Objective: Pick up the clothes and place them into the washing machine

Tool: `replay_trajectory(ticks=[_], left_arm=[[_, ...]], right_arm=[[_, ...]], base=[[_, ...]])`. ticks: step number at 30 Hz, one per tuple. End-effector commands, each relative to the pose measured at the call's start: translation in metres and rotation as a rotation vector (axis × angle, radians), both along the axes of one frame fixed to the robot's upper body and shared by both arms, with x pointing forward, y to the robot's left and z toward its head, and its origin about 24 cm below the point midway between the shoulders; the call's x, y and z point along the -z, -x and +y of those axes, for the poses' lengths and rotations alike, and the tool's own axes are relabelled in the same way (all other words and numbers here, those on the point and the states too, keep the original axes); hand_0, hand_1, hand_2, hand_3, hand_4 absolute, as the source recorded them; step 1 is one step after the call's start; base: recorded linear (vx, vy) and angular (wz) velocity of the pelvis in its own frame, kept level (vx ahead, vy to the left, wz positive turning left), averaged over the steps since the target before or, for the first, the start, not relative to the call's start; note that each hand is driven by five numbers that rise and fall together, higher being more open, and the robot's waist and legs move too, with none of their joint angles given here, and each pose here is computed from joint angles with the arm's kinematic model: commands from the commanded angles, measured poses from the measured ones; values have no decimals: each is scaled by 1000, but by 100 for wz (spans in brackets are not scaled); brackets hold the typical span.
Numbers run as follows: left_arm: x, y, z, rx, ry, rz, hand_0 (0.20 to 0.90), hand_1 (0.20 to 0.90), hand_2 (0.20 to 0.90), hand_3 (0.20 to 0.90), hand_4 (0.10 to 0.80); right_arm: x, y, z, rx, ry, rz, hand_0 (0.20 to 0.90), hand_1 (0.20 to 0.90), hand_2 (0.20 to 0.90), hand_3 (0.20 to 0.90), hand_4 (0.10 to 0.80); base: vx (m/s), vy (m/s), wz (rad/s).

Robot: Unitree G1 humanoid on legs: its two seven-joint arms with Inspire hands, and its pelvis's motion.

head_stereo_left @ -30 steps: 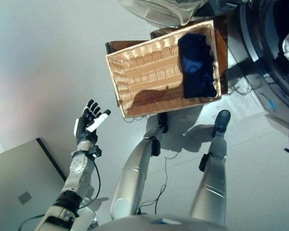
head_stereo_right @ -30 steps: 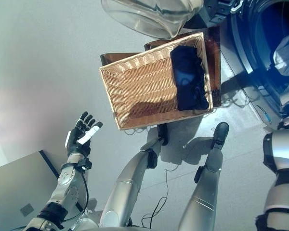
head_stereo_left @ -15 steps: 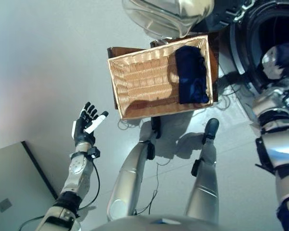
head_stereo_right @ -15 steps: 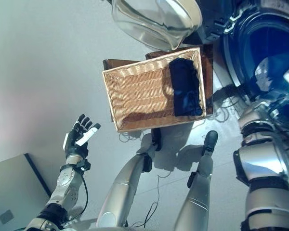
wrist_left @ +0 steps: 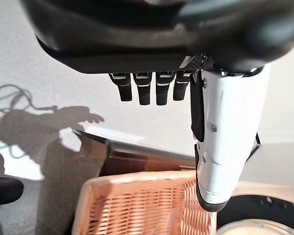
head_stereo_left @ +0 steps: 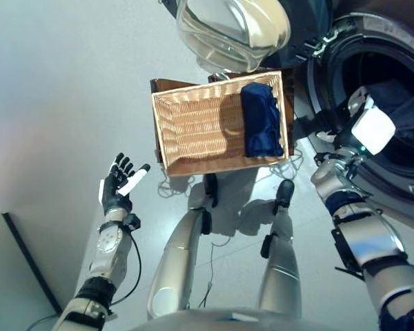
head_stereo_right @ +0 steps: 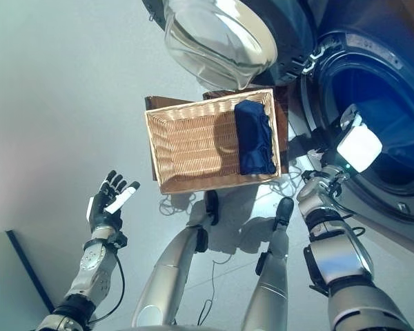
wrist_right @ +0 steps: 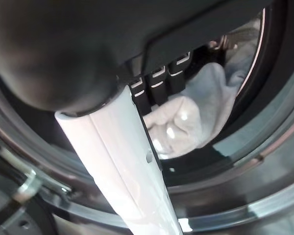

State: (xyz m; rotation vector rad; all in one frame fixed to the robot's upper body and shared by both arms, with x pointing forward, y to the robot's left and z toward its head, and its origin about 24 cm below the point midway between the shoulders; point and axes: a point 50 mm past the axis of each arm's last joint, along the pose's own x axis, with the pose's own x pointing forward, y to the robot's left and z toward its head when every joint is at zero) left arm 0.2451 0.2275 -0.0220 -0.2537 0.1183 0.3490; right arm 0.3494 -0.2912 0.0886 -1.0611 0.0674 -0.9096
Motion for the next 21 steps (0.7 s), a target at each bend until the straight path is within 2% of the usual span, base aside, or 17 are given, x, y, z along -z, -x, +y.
replay_trajectory(ticks=[1,4,7,10,15,16,17,18,20,21], left_arm=[[-8,12,26,-106,-54,-45,900,900,900,900,800],[-6,13,27,-106,-61,-36,900,900,900,900,800],[1,19,33,-138,-74,2,900,900,900,900,800],[4,21,36,-146,-82,20,900,900,900,900,800],[17,27,38,-168,-100,88,900,900,900,900,800],[21,28,38,-160,-110,109,900,900,900,900,800],[21,28,38,-161,-110,109,900,900,900,900,800],[23,27,34,-139,-119,119,900,900,900,900,800],[25,26,33,-132,-126,128,900,900,900,900,800],[28,27,32,-121,-133,147,900,900,900,900,800]], right_arm=[[-29,2,-18,11,58,-141,900,900,900,900,800],[-24,2,-14,-27,45,-131,900,900,900,900,800],[-22,3,1,-181,92,-123,900,900,900,900,800],[-24,4,8,-250,111,-132,900,900,900,900,800],[-21,6,22,-392,242,-57,900,900,900,900,800],[-21,4,30,-452,344,4,900,900,900,900,800],[-21,4,30,-452,344,4,900,900,900,900,800],[-19,-2,37,-507,478,103,900,900,900,900,800],[-20,-4,43,-541,533,128,900,900,900,900,800],[-19,-12,50,-579,670,237,900,900,900,900,800]], base=[[8,-45,2],[9,-24,5],[10,-21,-2],[22,-52,-5],[31,-36,-6],[31,-35,-1],[43,-48,7],[16,-20,9],[15,-15,4],[25,-23,4]])
